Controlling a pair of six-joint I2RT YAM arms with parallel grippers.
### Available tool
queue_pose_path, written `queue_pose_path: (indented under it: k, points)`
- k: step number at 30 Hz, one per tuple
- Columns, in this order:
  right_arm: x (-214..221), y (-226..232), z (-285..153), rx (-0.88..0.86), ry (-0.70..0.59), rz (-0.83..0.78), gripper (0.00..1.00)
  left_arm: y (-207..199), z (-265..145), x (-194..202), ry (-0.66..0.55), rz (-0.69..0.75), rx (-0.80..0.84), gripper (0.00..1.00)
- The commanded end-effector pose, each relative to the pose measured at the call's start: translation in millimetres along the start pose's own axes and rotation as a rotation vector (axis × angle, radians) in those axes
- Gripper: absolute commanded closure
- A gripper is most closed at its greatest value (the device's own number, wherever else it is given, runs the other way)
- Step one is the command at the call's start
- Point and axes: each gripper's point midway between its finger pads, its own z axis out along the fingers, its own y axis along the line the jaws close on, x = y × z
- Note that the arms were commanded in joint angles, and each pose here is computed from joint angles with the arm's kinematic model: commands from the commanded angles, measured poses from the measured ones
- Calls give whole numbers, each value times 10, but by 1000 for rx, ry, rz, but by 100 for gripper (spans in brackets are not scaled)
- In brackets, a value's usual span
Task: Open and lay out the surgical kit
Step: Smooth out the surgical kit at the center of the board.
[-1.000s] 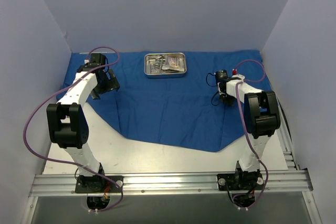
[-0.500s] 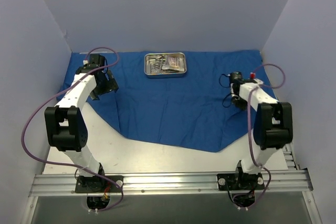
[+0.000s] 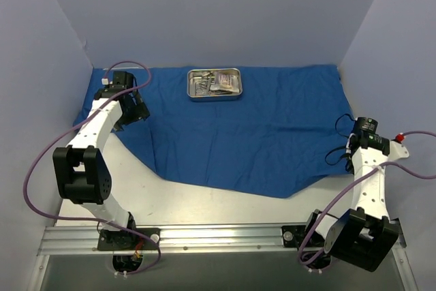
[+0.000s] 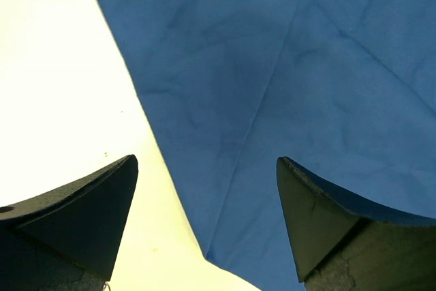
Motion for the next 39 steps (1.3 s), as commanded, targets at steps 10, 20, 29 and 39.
queue_pose_path:
  k: [10,20,29,39]
  points:
    - [-597,-635,-527,181,-292,56,42,197,-163,-65,-61,-48,-69,9]
    - [-305,506,-550,-291,-161,-276,13,-64,62,-115,-21,-16,-56,7]
    - [844,1502,-778,-647,6,-595,12,-520,396,-696,-121,-22,-93,8]
    - [1668,1861,-1087,-785,42,-824,9,-726,1025,-1107,-184,6,-210,15]
